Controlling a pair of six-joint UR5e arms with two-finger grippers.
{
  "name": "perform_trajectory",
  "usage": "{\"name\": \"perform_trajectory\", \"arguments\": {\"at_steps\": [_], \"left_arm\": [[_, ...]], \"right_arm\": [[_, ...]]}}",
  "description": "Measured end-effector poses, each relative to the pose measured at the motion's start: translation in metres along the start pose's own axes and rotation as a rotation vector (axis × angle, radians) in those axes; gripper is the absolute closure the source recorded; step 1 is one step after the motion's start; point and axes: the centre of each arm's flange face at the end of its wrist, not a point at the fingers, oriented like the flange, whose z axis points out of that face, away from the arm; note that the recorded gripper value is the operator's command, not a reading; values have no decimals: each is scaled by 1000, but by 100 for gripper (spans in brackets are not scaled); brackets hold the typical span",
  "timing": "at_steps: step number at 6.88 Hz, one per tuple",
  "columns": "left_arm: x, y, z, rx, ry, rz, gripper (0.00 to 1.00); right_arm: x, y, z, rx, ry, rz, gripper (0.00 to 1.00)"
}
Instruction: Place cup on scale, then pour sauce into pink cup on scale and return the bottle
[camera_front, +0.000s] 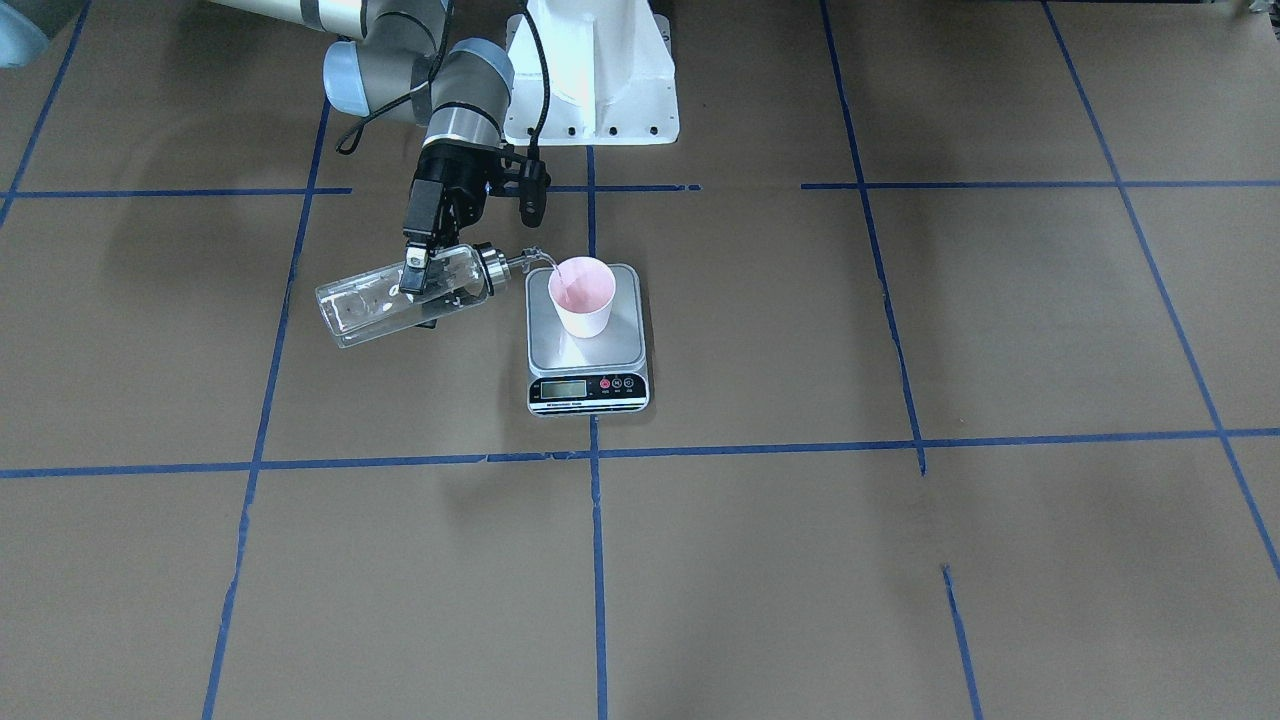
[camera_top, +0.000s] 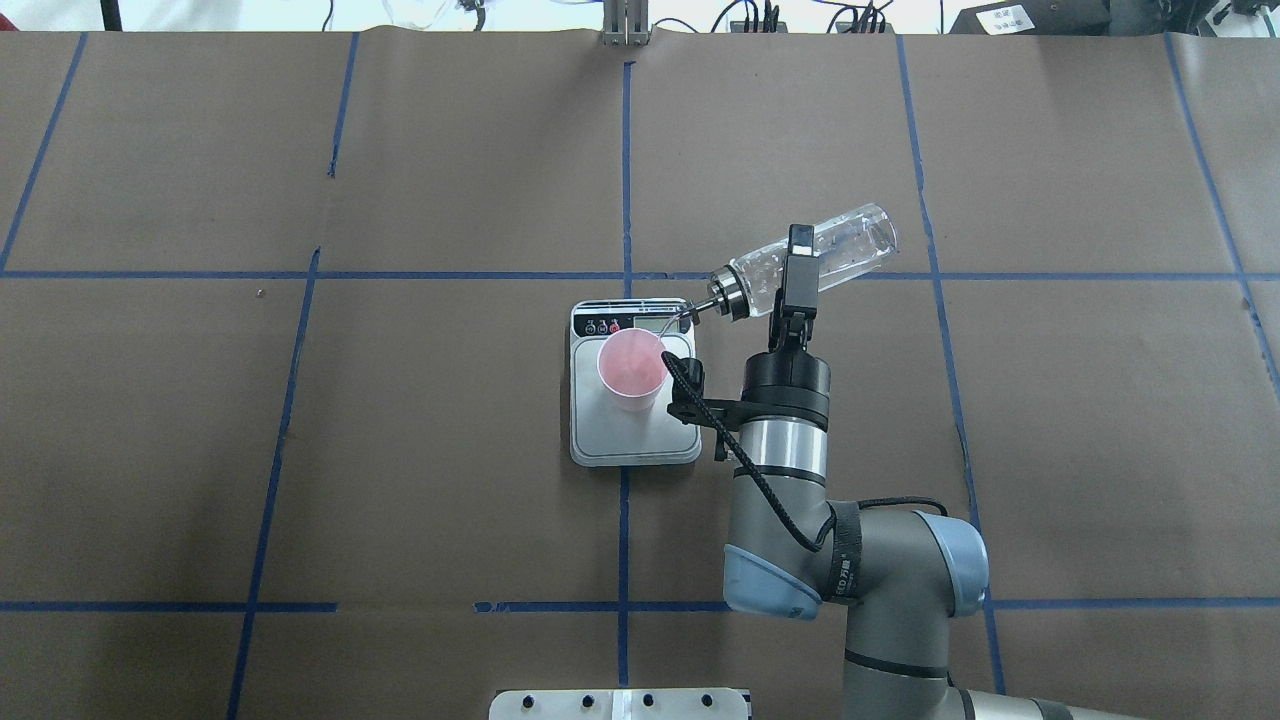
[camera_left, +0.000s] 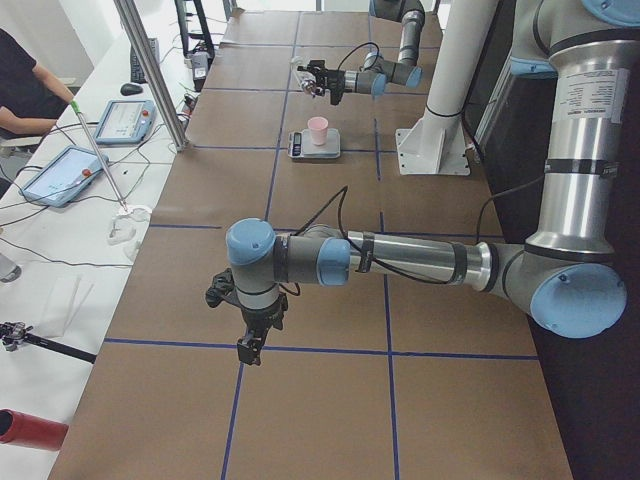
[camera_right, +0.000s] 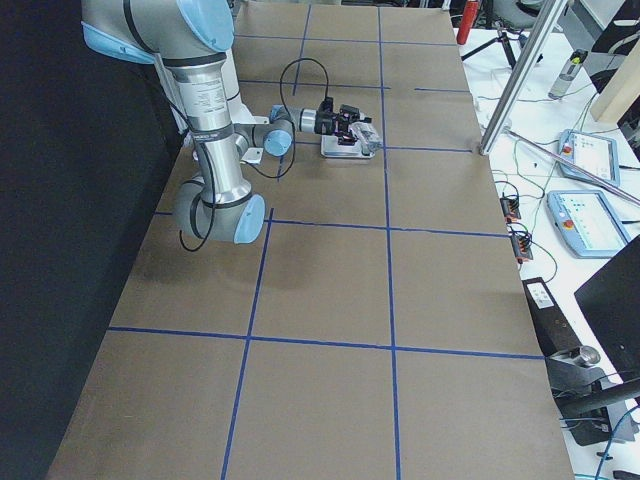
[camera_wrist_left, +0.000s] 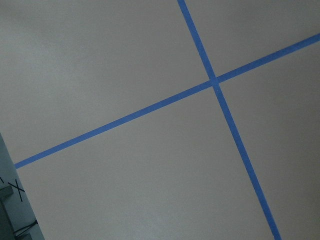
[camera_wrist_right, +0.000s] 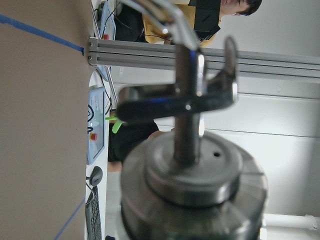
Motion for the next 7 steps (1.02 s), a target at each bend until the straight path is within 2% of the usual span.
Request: {"name": "perform_trajectory", "arguments": {"at_steps": [7], "left_arm": [[-2,-2,2,-5,0,-2,0]], "right_arm": [[-7,-1,-4,3,57,-30,100]]}}
